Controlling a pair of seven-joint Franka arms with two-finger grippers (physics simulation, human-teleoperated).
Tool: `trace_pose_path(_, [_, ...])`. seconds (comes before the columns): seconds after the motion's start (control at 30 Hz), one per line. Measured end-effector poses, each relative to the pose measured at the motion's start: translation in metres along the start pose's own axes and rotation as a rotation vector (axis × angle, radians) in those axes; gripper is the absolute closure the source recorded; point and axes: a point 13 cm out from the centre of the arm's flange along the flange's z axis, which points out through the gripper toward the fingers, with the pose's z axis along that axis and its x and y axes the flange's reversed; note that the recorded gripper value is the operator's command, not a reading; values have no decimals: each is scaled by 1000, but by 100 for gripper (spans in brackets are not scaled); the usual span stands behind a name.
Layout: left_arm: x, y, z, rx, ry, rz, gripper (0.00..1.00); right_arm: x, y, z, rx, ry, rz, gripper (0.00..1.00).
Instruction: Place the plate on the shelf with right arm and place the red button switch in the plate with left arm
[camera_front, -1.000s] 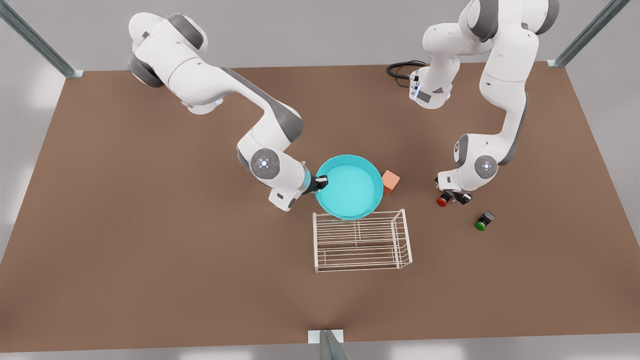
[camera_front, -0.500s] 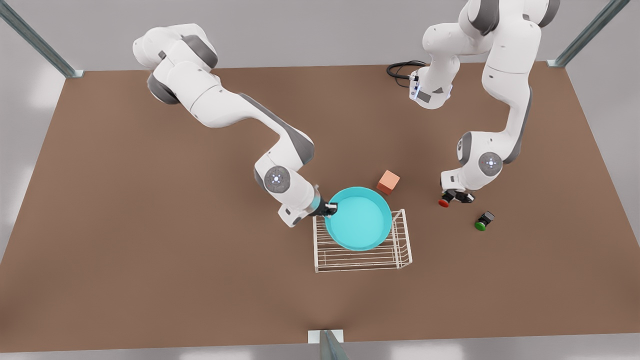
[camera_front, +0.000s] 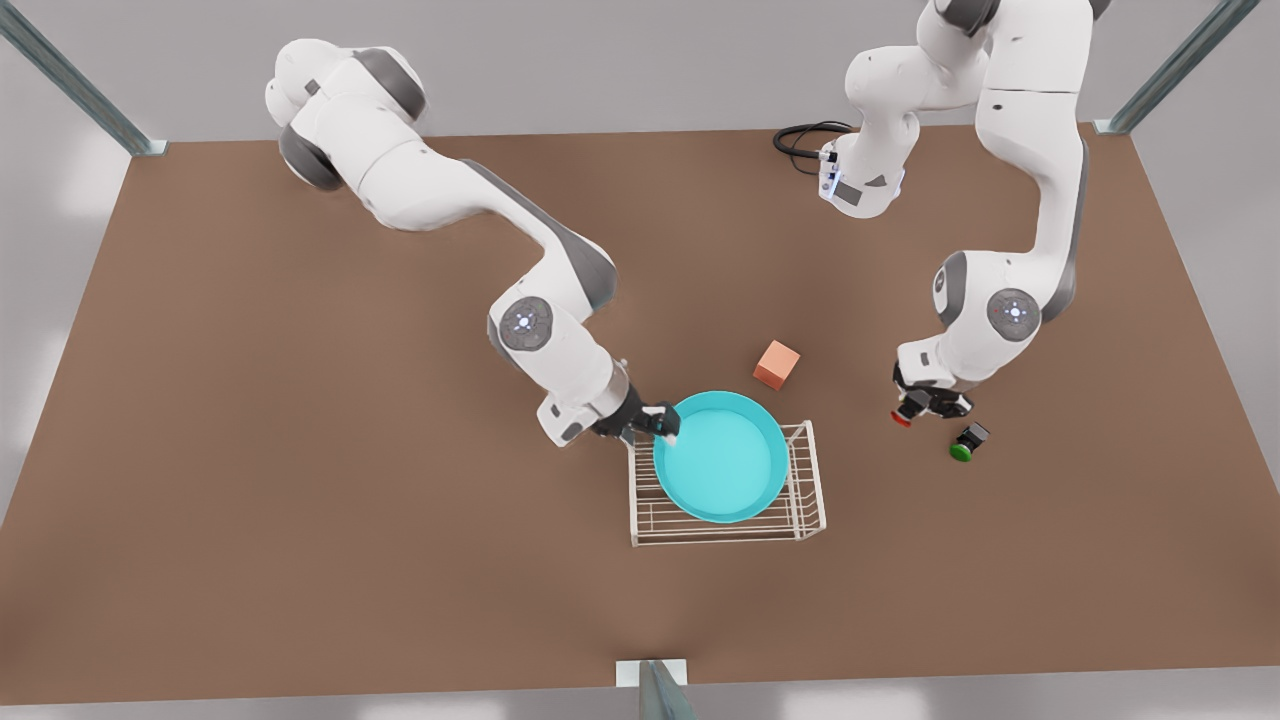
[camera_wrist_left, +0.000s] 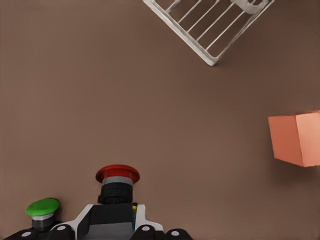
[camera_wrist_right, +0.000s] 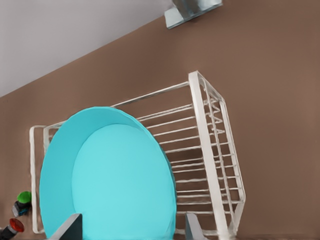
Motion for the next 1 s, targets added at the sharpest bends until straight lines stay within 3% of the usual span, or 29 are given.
trace_pose_path(0.1, [-27,1,-36,13,-10,-2,55,-49,-43,-131,82,-44,50,0])
trace_pose_path(0.23, [-49,-5,-79,43,5,-4,55,-123,-233,-202,343,-3,145,0])
trace_pose_path(0.33, [-57,-21,-95,75,33,0,55,-134,-329,-223,463,78,153,0])
trace_pose_path(0.5, [-90,-71,-128,132,52,23,55,-122,-363,-228,522,186,32,0])
trace_pose_path(0.63, [-127,-114,-143,190,35,8,55,-129,-414,-246,607,210,48,0])
trace_pose_path(0.87, [-232,-171,-160,263,-46,-79,55,-116,-385,-240,549,270,-84,0])
trace_pose_path(1.0, [-262,-178,-150,279,-83,-209,55,-110,-373,-234,532,297,-156,0])
